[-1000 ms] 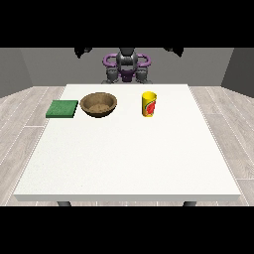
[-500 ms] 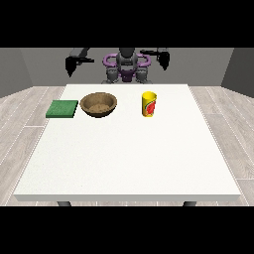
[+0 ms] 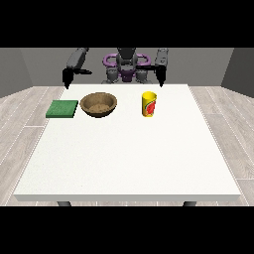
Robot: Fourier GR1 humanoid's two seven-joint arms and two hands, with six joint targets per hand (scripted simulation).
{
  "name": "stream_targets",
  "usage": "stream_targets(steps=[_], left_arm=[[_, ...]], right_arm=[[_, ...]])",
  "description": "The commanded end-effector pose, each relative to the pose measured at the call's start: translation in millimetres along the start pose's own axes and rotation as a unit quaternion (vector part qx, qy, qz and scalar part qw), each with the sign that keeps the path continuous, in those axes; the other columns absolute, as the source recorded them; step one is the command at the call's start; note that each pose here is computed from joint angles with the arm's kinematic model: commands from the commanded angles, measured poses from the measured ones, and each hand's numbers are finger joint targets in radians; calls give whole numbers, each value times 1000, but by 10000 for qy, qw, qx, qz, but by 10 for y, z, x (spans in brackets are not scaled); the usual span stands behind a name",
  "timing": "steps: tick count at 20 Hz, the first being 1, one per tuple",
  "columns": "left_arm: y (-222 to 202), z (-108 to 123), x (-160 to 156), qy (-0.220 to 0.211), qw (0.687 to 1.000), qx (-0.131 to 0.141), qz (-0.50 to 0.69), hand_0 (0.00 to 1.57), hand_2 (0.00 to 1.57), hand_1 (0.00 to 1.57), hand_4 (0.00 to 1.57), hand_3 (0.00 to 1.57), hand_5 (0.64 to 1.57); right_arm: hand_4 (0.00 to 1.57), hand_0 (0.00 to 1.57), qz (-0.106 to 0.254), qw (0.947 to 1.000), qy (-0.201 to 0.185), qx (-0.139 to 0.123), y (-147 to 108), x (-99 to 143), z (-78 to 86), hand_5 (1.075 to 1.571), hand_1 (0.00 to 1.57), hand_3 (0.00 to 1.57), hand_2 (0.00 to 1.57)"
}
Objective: Pick the cup and pour the ball into the bowl, then pick the bowl and place it on the pad
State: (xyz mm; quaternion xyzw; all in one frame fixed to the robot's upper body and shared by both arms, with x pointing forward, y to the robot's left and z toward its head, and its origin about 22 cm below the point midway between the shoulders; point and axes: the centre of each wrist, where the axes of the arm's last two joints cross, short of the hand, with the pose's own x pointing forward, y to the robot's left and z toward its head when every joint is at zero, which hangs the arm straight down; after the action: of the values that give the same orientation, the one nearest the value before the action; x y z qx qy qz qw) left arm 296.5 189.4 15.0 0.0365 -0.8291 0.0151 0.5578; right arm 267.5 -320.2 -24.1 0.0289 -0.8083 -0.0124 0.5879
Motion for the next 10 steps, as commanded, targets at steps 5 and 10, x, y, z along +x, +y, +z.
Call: stream_targets(steps=[5, 10], left_arm=[[372, -474, -86, -572, 9974, 425, -85, 0, 0, 0, 0, 0, 1465], [292, -322, -412, -415, 9984, 324, -192, 0, 0, 0, 0, 0, 1416]], right_arm=[[0, 0, -228, 9982, -516, 218, -83, -160, -74, 1548, 0, 0, 0], [0, 0, -154, 9978, -571, 289, -122, -239, -117, 1550, 0, 0, 0]])
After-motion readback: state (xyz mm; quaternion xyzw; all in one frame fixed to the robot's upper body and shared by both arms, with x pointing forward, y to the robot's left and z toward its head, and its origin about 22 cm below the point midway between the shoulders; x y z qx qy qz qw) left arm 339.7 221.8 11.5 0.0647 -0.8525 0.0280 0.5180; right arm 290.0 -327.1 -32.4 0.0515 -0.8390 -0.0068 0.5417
